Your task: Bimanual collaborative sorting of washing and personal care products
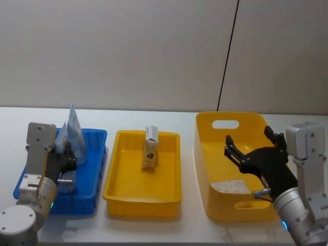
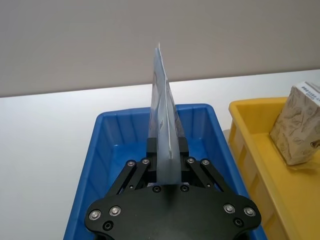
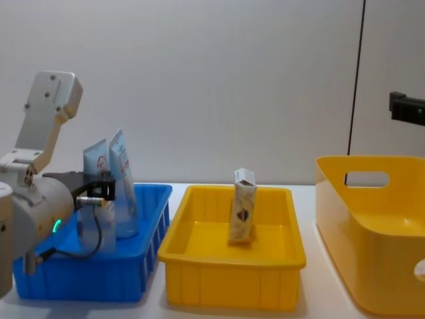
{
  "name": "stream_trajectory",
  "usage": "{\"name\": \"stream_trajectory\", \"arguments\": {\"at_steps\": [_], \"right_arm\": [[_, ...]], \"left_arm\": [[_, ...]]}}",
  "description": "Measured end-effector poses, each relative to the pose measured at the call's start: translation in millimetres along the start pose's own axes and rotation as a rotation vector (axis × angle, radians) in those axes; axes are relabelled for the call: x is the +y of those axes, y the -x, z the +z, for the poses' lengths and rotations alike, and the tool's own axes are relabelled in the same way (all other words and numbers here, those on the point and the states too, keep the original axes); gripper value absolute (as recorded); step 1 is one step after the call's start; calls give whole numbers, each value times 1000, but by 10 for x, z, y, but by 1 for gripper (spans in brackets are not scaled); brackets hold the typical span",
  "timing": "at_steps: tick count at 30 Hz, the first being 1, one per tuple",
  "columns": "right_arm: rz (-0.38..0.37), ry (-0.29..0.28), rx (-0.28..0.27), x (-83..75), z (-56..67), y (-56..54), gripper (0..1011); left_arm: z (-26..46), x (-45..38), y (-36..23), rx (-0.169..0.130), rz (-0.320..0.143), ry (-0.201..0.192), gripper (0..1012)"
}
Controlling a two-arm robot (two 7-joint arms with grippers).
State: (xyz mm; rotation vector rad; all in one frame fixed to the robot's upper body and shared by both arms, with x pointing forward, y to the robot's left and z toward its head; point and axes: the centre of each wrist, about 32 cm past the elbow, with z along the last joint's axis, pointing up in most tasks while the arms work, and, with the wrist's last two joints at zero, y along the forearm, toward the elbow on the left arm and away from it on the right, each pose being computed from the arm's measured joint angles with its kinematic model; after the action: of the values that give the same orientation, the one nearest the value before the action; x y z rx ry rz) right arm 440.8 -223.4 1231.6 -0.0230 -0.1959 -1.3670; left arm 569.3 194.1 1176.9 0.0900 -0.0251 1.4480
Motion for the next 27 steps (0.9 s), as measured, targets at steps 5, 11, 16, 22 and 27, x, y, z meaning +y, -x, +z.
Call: {"name": "stream_trajectory", "arguments": {"at_steps": [5,11,16,22,27], "right_arm": [[4,-1,2,0,7,5,1004],[8,-1,6,1,11,14,1004],[17,-2,8,4,14,25,1004],[34,3,11,12,8,36,1004],[63,9,17,27,2,46,1004]], "left_arm": [[38,38,-11,-7,-8,39,203],[109,94,-36,-13,-28,96,203],[203,145,-66,-16,-55,153,203],[297,180,-92,-10,-101,205,203],[384,196,-109,-2,-157,248,203]]}}
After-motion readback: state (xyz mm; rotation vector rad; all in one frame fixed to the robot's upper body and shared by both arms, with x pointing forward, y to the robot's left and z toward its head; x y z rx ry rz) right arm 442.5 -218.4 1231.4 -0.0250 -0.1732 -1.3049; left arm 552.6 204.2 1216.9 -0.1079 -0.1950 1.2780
